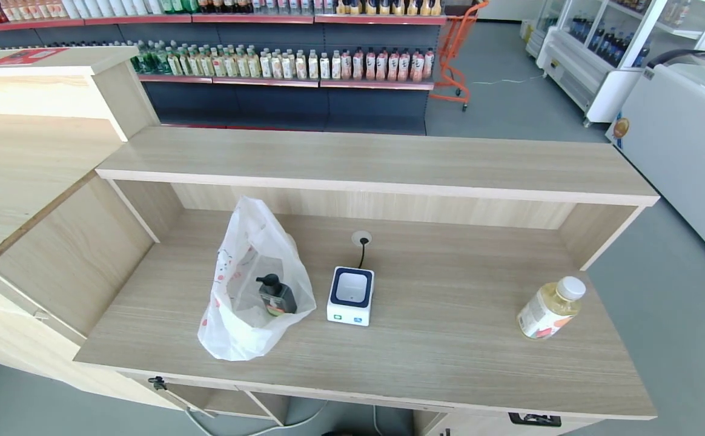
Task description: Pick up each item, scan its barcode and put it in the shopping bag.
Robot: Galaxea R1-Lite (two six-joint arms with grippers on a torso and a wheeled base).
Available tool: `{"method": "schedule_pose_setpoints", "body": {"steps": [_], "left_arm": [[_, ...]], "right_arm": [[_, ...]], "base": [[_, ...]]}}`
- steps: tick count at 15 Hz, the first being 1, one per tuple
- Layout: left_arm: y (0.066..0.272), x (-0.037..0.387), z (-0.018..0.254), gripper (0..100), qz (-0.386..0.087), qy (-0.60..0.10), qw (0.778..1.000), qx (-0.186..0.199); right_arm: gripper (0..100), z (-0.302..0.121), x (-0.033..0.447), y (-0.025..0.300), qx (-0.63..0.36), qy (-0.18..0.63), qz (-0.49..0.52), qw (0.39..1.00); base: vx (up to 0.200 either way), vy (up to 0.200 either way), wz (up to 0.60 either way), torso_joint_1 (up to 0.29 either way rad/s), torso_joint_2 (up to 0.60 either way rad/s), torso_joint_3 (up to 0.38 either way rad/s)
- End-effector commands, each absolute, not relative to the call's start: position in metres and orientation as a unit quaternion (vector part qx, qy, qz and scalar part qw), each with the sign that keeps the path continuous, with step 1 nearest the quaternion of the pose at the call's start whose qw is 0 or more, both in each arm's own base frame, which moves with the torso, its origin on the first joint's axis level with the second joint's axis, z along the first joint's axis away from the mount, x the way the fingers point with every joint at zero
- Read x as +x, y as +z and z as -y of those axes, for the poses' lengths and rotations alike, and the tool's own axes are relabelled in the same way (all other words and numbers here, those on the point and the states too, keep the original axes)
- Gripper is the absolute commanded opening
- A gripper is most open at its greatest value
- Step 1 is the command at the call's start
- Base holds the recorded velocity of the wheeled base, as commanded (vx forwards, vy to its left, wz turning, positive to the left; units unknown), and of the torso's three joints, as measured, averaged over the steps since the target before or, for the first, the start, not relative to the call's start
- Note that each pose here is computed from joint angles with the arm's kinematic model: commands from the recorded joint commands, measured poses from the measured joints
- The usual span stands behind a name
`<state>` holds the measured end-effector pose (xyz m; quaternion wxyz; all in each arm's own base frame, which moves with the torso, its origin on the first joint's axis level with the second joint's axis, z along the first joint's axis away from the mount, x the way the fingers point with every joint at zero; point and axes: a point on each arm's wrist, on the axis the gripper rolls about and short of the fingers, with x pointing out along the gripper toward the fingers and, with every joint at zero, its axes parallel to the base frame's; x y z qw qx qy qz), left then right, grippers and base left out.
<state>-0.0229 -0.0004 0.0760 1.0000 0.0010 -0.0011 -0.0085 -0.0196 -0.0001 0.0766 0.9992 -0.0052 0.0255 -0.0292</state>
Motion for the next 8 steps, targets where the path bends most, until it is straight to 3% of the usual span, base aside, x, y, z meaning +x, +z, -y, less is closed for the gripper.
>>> {"method": "schedule_pose_setpoints", "body": {"steps": [1, 8], "left_arm": [[0.0761, -0.0229, 0.0004, 100, 0.002, -0.008, 1.0, 0.002], [0.0761, -0.0229, 0.0004, 100, 0.002, -0.008, 1.0, 0.002]], "right_arm": [[100, 0.0003, -0.0205, 0.0763, -0.005, -0.026, -0.019, 0.999], [100, 0.0005, -0.023, 0.0755, -0.005, -0.019, -0.002, 1.0]], "base": [[0.0, -0.2, 0.0, 0.007, 0.01, -0.012], [0.0, -0.2, 0.0, 0.008, 0.01, 0.004]]}}
